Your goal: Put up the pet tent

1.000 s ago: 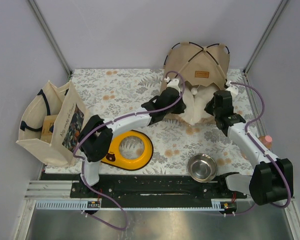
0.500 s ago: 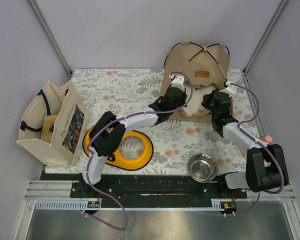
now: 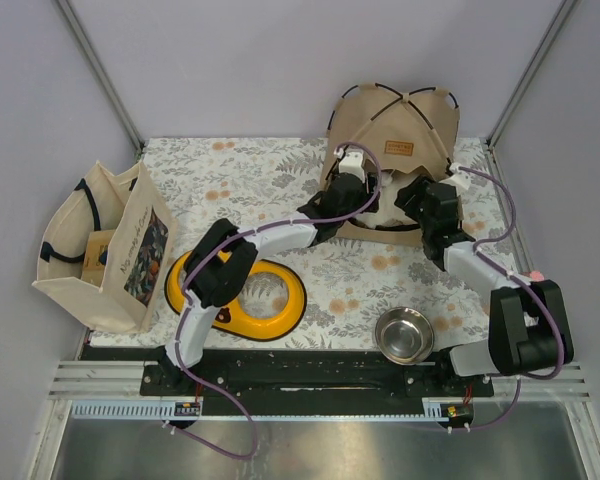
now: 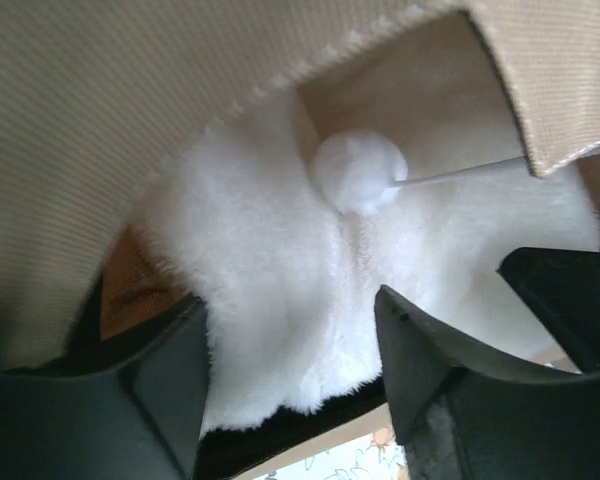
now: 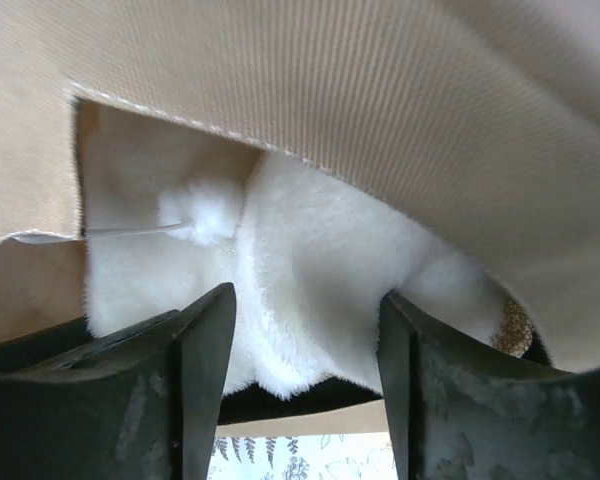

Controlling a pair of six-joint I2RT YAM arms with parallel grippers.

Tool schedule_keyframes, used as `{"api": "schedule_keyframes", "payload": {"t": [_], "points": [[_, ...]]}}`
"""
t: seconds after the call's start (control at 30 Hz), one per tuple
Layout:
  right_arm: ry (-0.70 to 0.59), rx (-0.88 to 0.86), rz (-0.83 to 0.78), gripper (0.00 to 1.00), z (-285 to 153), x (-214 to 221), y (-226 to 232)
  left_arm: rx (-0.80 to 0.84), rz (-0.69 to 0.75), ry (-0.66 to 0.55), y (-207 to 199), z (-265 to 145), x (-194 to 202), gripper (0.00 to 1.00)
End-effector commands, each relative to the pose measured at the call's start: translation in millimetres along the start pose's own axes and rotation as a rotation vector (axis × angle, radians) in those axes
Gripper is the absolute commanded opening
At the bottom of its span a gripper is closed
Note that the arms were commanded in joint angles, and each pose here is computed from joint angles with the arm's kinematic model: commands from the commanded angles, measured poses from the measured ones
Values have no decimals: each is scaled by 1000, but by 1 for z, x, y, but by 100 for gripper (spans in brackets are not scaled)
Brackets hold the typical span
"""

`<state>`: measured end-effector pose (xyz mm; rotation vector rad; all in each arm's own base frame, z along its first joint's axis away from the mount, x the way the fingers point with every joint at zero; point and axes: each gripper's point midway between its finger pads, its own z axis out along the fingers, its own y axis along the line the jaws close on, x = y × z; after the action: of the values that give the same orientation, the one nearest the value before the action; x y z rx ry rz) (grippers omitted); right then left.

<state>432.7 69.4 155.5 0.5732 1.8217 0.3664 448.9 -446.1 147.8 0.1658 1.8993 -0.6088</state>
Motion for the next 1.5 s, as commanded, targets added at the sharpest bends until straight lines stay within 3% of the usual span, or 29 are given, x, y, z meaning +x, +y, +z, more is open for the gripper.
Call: {"api": "schedule_keyframes", "payload": {"t": [0.0,0.1,0.17,0.23,0.27,0.43,0.57,0.8,1.2,1.33,1.47], "points": [[-77,-46,-1,70,-31,-42,23,120,-71,-69,-35,-22,-39,73],[-59,59,-37,81,-53,-55,10,125,-91,-38,-38,-36,-45,89],[-38,80,-56,82,-65,-54,4,129,-118,-24,-40,-45,-51,97],[-26,83,-53,81,-73,-53,2,130,-156,-9,-41,-53,-53,99],[-17,84,-53,78,-75,-51,1,130,-171,-1,-41,-57,-53,99],[78,65,-47,48,-70,-21,-3,75,-239,53,-34,-70,-46,99],[136,13,-41,40,-61,-1,2,-11,-260,95,-18,-78,-38,99],[268,-127,-38,26,-24,36,28,10,-244,106,-13,-99,-32,99],[313,-159,-8,26,41,75,78,-24,-195,86,27,-174,-24,99],[270,-90,7,32,57,79,72,-44,-199,91,41,-191,-15,99],[243,-84,26,39,47,74,67,-41,-196,106,47,-204,-4,99]]}}
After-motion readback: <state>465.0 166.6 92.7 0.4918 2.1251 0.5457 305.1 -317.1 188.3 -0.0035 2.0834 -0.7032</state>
